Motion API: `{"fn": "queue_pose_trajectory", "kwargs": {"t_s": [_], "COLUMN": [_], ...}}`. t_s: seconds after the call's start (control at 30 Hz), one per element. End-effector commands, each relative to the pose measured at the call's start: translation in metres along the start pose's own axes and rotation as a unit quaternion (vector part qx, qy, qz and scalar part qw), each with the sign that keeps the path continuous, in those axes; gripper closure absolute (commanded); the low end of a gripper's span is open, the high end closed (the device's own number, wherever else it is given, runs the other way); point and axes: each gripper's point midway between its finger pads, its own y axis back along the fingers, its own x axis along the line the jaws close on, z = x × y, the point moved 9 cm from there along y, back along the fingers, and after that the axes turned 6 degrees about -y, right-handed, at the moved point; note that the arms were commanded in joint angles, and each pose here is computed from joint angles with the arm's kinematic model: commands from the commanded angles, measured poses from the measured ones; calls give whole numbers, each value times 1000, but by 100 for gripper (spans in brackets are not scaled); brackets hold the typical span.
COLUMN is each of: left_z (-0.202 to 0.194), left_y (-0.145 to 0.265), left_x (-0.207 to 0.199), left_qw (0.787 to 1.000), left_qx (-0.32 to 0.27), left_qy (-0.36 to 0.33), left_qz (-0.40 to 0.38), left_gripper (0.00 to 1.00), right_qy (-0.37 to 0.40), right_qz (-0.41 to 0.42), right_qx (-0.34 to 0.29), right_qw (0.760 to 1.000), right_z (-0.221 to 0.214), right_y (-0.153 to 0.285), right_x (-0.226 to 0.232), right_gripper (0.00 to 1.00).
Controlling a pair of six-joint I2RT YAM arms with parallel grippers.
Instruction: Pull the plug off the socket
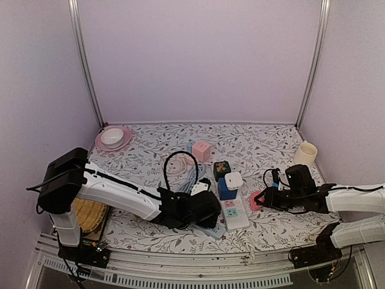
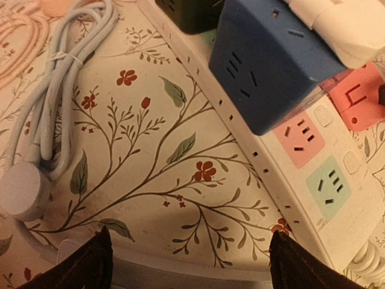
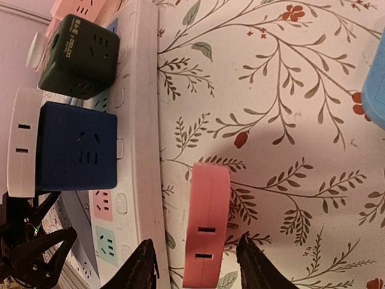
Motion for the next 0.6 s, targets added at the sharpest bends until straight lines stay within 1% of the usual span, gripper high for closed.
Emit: {"fn": "queue_pose_trajectory", "kwargs": {"t_s": [0.0,0.17,0.33,0.57], "left_z": [-5,0,5,17], "left_y": [11,14,17,22], "left_x": [0,-1,-4,-8], "left_qw": [1000,1000,1000,999], "left_qx": [11,5,-3,-16], "left_qy": [-18,-16,-13,-4], "left_qz": [-4,-7,-17,-39], "left_gripper": [9,9,9,9], "right_qy": [22,37,53,60], "right_qz": [20,30,38,79], "right_qx": [22,38,46,43], "right_qw": [999,998,997,994], "right_z": [1,4,6,15], "right_y": [-1,6,21,32], "right_x": [7,17,27,47], "right_gripper": [51,47,47,45]}}
